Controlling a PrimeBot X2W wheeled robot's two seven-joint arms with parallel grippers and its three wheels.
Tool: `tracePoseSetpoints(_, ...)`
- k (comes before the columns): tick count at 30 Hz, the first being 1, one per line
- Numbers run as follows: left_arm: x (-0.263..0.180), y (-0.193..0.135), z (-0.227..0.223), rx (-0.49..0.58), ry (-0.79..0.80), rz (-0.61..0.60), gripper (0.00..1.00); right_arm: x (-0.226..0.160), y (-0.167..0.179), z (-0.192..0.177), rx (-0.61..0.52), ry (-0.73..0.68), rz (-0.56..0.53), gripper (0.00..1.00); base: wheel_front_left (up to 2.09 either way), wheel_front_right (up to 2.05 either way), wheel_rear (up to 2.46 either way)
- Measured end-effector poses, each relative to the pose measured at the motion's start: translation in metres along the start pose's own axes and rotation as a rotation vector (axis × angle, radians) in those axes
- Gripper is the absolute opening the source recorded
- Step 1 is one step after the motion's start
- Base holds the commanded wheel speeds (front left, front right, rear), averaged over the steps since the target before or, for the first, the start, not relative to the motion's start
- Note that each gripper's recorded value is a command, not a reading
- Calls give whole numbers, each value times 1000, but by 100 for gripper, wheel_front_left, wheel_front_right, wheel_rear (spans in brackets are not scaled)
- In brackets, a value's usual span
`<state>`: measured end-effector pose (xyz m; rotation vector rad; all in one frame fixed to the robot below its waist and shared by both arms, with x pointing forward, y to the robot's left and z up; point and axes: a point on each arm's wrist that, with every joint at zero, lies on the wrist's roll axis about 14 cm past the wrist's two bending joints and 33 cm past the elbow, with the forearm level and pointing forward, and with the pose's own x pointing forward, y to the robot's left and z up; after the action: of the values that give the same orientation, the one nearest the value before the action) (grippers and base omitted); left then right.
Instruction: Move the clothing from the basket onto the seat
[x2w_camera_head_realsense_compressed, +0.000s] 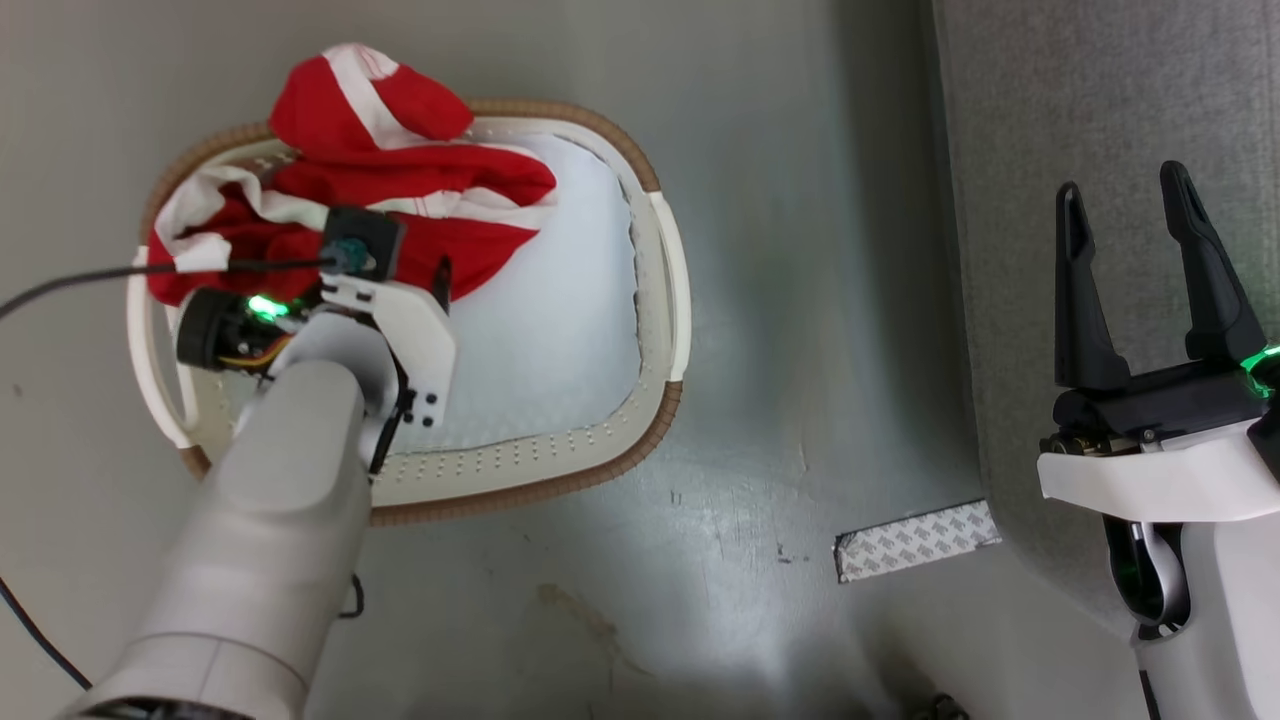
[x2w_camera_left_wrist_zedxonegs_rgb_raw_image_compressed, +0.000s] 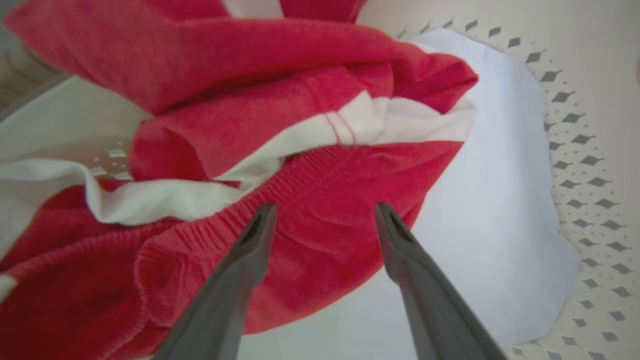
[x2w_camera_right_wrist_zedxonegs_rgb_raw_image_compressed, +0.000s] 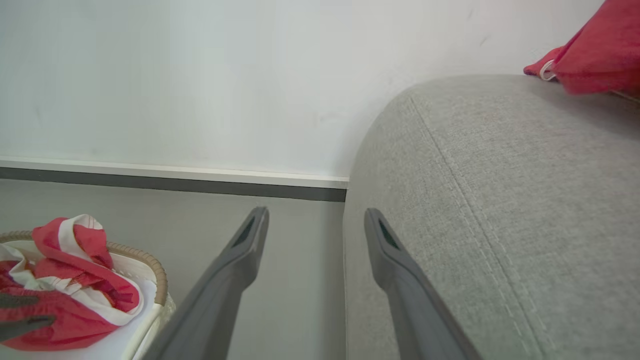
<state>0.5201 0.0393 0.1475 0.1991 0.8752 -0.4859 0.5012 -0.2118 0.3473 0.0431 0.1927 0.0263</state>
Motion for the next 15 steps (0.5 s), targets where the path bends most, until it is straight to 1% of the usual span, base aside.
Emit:
tracePoseSetpoints(4,11,2,0,-5,-11,20,100,0,-1,-11,-3,24,0,100,0,0,0)
tracePoseSetpoints(10,11,6,8,4,-48,50,100,2,3,-12,4,24,10,100,0,0,0)
tracePoseSetpoints(15,15,3,-2,10,-9,37,100,2,4,-14,12,26,13,100,0,0,0)
